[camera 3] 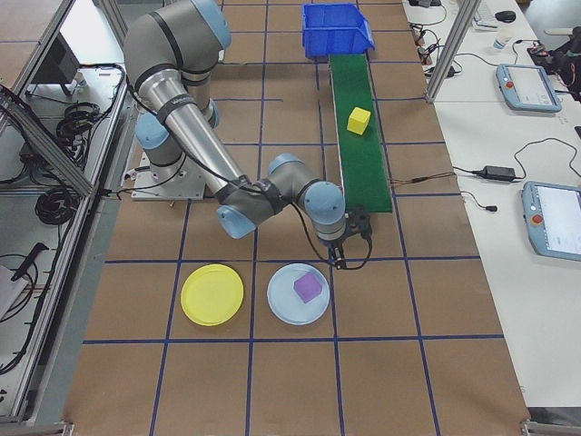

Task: Move block left to right into plate

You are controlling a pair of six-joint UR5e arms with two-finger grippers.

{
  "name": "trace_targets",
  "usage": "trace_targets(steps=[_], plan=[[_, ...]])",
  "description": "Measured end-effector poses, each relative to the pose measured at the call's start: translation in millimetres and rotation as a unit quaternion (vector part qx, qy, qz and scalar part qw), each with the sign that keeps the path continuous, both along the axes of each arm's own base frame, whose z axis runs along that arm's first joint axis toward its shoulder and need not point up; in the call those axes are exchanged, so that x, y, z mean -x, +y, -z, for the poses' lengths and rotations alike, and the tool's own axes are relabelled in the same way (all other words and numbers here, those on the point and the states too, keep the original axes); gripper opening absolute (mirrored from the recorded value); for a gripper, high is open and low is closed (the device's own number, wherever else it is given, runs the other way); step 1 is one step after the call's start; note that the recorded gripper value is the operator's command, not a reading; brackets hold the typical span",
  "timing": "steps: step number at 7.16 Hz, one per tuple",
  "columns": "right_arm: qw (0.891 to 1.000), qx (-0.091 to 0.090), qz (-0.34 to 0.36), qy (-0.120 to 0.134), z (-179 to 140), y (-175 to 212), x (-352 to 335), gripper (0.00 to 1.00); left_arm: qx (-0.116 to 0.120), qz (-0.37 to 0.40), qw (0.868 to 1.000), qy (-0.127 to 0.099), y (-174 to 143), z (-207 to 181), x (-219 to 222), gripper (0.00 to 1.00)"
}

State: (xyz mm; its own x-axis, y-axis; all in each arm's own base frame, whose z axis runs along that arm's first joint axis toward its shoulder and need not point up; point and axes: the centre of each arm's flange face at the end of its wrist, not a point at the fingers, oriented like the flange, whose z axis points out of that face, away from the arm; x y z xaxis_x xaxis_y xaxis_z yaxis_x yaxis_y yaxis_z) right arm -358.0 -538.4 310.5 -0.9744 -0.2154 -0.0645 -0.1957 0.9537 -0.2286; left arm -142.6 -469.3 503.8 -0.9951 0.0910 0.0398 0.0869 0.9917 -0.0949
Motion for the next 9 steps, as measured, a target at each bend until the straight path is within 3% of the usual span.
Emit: trace_targets(steps=[5, 7, 9], plan=[[0.994, -0.051, 0.073, -0.058, -18, -81, -228, 1.00, 0.013, 0.000, 1.000, 0.000, 3, -12, 1, 1.00], [0.984, -0.075, 0.142, -0.076, -15, -89, -289, 1.00, 0.010, -0.002, 1.000, -0.004, 10, -11, -2, 1.00], [0.970, -0.080, 0.204, -0.104, -14, -97, -326, 1.00, 0.003, -0.002, 1.000, 0.000, 6, -4, -2, 1.00]])
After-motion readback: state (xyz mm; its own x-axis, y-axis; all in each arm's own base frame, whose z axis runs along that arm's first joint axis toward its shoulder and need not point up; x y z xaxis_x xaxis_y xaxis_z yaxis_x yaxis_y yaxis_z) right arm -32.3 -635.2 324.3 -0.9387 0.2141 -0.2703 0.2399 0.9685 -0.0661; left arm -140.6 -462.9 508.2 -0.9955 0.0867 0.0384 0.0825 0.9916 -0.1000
